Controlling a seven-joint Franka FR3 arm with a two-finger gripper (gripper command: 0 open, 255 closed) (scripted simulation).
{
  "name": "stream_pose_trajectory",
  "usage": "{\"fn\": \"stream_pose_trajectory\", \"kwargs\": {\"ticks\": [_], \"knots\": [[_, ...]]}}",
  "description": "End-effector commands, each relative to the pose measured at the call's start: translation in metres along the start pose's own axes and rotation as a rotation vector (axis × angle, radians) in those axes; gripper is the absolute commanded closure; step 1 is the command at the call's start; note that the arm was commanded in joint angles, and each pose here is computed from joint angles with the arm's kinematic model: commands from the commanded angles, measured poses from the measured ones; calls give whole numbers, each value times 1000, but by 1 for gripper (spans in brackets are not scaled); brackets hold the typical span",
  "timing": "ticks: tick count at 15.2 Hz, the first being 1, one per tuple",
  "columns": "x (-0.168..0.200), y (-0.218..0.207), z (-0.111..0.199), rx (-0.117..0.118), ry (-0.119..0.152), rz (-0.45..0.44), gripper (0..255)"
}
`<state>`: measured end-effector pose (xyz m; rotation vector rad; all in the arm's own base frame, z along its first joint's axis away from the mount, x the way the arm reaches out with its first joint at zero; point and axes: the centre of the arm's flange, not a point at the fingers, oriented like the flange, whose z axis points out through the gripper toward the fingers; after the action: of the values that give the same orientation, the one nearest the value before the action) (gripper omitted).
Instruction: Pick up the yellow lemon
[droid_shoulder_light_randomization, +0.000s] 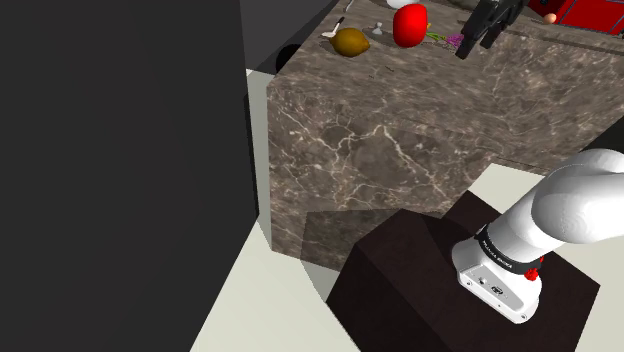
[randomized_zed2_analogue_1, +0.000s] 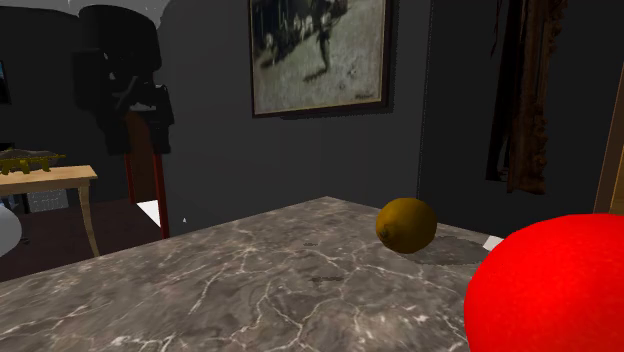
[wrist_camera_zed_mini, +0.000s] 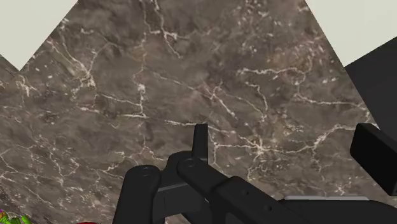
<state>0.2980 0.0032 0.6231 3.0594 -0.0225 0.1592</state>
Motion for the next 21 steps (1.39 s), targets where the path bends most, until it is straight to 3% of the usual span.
{"fn": "stream_pose_trajectory", "kwargs": {"ticks": [1, 21], "knots": [[0, 0, 0, 0, 0, 0, 0], [263, 62, 80, 240, -55, -260, 0]]}}
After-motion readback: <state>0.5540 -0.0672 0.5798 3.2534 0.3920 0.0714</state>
